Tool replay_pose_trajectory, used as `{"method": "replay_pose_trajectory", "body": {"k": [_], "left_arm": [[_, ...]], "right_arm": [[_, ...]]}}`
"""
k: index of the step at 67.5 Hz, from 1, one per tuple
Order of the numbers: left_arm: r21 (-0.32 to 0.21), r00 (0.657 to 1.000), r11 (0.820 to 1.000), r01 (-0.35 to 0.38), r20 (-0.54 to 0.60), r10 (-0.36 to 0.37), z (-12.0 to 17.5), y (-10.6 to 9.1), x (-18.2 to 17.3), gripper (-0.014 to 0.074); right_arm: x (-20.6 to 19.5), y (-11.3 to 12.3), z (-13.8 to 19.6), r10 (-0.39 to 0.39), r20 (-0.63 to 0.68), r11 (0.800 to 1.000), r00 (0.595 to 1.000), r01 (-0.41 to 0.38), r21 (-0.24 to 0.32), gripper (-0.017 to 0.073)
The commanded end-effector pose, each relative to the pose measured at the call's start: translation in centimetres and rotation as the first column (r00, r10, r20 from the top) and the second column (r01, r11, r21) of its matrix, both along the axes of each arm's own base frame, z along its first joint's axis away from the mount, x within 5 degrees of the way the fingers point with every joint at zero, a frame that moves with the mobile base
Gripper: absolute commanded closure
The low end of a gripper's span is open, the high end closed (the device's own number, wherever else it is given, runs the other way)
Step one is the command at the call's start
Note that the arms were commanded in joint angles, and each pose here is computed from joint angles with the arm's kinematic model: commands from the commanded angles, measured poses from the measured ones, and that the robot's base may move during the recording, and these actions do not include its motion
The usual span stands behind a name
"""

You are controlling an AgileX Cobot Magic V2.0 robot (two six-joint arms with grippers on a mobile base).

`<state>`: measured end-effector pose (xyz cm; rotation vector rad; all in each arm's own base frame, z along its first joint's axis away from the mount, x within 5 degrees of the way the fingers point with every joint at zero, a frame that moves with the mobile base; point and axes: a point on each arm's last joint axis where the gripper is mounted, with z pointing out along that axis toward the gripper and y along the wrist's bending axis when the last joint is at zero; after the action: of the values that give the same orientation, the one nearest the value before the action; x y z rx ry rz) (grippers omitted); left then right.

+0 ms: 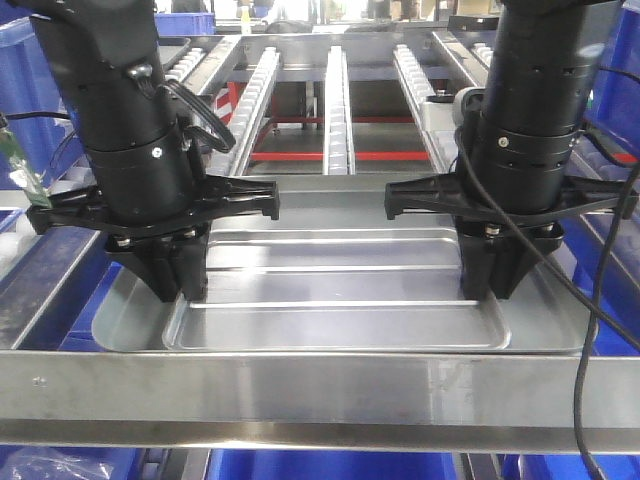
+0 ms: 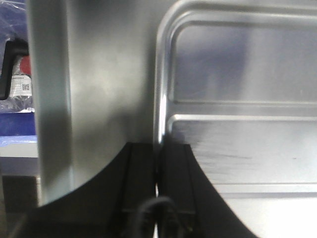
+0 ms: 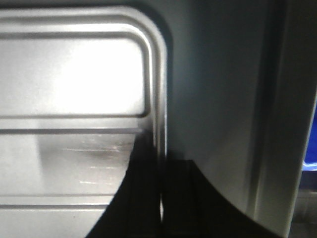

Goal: Grab silver tray and place in blue box
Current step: 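Close both grippers on the tray's opposite side rims, then lift the silver tray off the rack with both grippers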

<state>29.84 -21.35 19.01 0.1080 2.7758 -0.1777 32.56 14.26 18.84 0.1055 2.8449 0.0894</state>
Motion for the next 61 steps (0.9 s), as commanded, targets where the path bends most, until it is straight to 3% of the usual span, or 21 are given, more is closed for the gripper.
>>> {"method": "replay_pose_trajectory", "body": {"k": [1,38,51,61], "left_arm": [[-0.042,0.998,0.999,0.001,0.056,0.002,1.8,-0.2,0.2,0.0694],[-0.04,0.998,0.999,-0.002,0.055,0.004,2.2,-0.2,0.2,0.0694],[-0.022,0.999,1.0,-0.015,0.043,0.016,3.8,-0.2,0.4,0.0694],[-0.05,0.997,0.999,-0.015,0.079,0.019,5.5,0.0,0.1,0.0694]], "right_arm": [[0.5,-0.1,1.8,0.007,0.076,1.0,0.997,-0.008,0.018,0.051],[0.4,-0.1,2.2,0.006,0.078,1.0,0.997,-0.007,0.019,0.051],[-0.1,-0.4,3.7,-0.019,0.099,0.999,0.995,0.016,0.037,0.051],[-0.7,-0.6,4.9,-0.036,0.105,0.998,0.994,0.031,0.047,0.051]]}}
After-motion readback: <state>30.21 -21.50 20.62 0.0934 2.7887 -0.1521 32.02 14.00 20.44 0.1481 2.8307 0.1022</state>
